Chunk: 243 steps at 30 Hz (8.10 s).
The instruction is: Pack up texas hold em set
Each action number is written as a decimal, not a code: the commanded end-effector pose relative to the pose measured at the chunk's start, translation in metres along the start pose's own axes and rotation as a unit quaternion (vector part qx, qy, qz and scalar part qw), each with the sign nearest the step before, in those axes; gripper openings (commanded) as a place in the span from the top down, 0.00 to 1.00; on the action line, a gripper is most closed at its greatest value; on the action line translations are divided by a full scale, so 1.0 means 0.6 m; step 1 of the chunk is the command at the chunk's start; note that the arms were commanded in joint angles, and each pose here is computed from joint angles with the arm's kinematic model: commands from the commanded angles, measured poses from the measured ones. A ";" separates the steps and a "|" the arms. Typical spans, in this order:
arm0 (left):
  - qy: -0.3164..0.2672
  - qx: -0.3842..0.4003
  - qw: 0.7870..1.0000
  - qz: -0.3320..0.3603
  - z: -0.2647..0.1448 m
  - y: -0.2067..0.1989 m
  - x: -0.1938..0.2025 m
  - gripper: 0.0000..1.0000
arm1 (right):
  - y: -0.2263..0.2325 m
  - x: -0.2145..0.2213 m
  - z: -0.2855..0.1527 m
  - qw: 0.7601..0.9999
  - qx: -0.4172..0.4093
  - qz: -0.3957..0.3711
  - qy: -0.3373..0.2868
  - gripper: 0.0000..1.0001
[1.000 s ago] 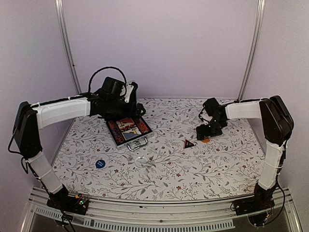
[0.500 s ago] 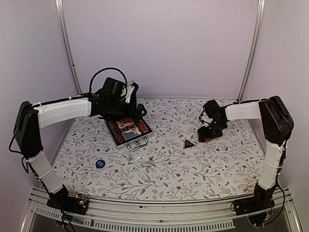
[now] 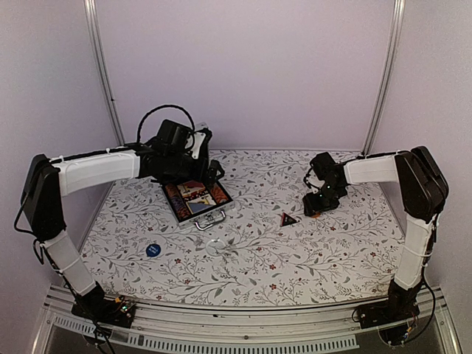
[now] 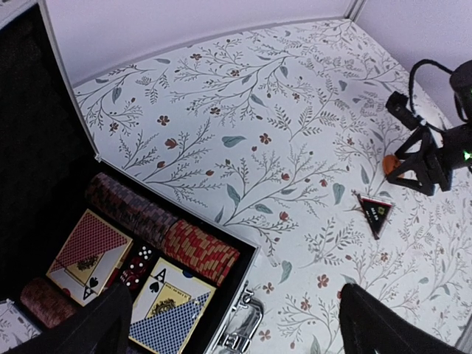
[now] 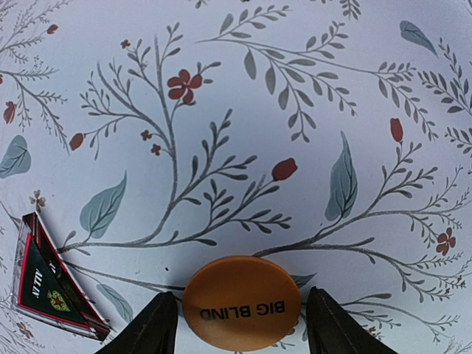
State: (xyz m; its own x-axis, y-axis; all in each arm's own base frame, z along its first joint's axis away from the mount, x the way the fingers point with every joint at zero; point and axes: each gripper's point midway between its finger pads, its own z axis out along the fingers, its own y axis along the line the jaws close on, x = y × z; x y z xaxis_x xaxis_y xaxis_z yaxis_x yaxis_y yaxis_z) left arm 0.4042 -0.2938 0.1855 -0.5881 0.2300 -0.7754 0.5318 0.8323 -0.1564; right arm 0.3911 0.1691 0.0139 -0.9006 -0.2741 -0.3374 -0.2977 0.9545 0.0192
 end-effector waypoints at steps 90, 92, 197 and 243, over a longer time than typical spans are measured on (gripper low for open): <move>0.241 0.031 0.969 0.048 0.130 -0.174 0.248 0.08 | 0.164 -0.015 -0.131 0.987 -0.130 -0.054 -0.078 0.13; 0.252 0.028 0.966 0.053 0.133 -0.177 0.254 0.08 | 0.162 -0.014 -0.129 0.987 -0.129 -0.054 -0.077 0.13; 0.173 -0.227 0.958 -0.024 0.065 0.192 0.120 0.49 | 0.153 -0.009 -0.089 0.988 -0.132 -0.060 -0.057 0.10; 0.158 -0.089 0.980 -0.078 -0.056 0.003 0.257 0.03 | 0.156 -0.008 -0.099 0.986 -0.145 -0.049 -0.068 0.09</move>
State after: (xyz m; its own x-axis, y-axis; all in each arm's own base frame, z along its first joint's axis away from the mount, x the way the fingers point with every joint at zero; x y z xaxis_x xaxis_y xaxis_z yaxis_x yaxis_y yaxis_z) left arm 0.3061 -0.2511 0.0863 -0.8067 0.2737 -0.5238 0.3836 0.9167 -0.1119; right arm 0.3466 0.2529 0.0663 -0.8256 -0.3436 -0.4475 -0.4797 0.8451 0.2361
